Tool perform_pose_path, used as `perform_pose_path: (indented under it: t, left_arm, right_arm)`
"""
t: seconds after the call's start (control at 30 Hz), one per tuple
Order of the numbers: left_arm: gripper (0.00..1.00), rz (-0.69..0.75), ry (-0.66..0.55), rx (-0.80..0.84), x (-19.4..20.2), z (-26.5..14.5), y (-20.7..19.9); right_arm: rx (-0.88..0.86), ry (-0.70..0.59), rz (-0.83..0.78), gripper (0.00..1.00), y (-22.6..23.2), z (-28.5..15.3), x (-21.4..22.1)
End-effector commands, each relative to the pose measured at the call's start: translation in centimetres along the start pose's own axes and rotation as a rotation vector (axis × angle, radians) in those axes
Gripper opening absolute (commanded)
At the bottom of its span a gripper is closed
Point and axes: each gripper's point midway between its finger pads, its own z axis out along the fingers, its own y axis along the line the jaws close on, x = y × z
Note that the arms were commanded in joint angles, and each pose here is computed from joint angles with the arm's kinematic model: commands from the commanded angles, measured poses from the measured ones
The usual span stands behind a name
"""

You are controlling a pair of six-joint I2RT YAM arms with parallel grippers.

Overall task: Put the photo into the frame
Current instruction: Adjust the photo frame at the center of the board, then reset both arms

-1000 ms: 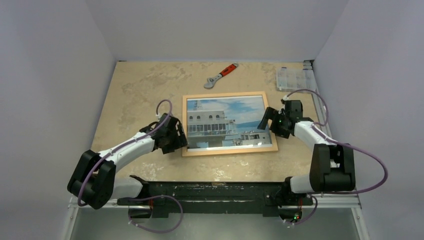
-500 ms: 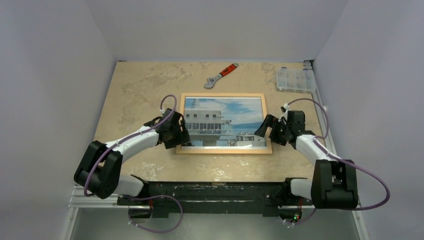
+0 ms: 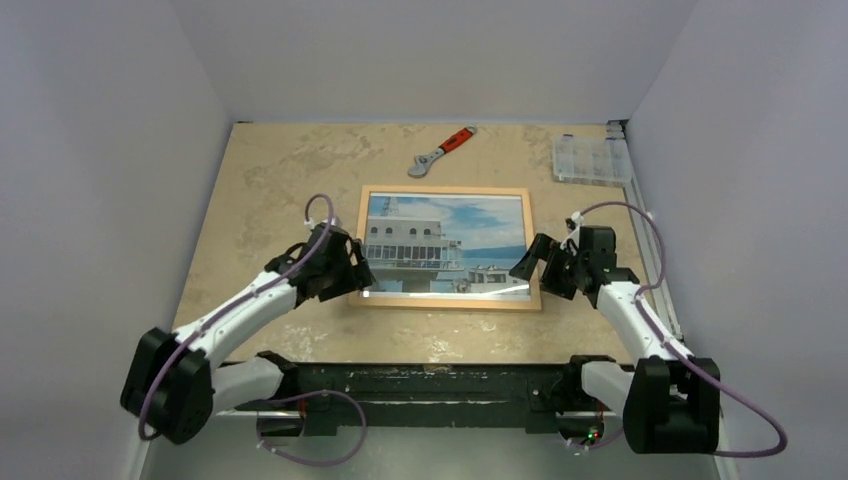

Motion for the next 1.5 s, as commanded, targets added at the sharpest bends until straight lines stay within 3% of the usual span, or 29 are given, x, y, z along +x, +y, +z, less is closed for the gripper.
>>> perform_pose_path:
  t: [0.0,0.13,0.37,0.6,0.77,0.97,1.13,1.3,1.4,1.47]
  left_arm:
    - [0.80,-0.001,-0.134,0.129,-1.7,-4.3,-1.2]
    - [0.99,0.013,-0.243,0.343,-1.9,-8.5,-3.0]
    - [1.00,0.044,-0.465,0.597,-2.5,-15.1,-4.0]
    - [1.00,0.128,-0.553,0.638,-2.8,-17.7,-3.9]
    - [1.00,0.231,-0.656,0.560,-4.2,-17.2,-2.9]
    - [1.00,0.359,-0.786,0.286,-7.3,-15.0,0.4]
    - [1.00,0.362,-0.908,0.101,-9.9,-13.8,2.8]
    - [1.00,0.321,-1.079,-0.112,-12.2,-11.6,6.4]
    - [1.00,0.337,-1.066,-0.165,-12.9,-8.7,8.0]
    - [1.00,0.301,-1.032,-0.104,-13.8,-6.9,8.6]
  right_arm:
    - [-0.104,-0.100,-0.054,0.99,4.2,-3.1,-3.2]
    - [-0.191,-0.162,-0.103,0.99,6.9,-5.4,-4.4]
    - [-0.324,-0.286,-0.192,0.99,10.5,-9.4,-5.5]
    - [-0.340,-0.386,-0.220,0.99,11.6,-11.5,-6.7]
    - [-0.270,-0.513,-0.255,0.99,11.3,-13.1,-9.0]
    - [-0.081,-0.685,-0.254,0.99,7.4,-12.1,-11.9]
    - [0.026,-0.837,-0.261,0.99,3.9,-10.4,-13.5]
    - [0.193,-0.938,-0.416,0.98,0.1,-9.4,-14.0]
    - [0.250,-0.997,-0.441,0.98,-2.0,-8.3,-13.7]
    - [0.252,-1.035,-0.432,0.99,-2.7,-7.9,-13.6]
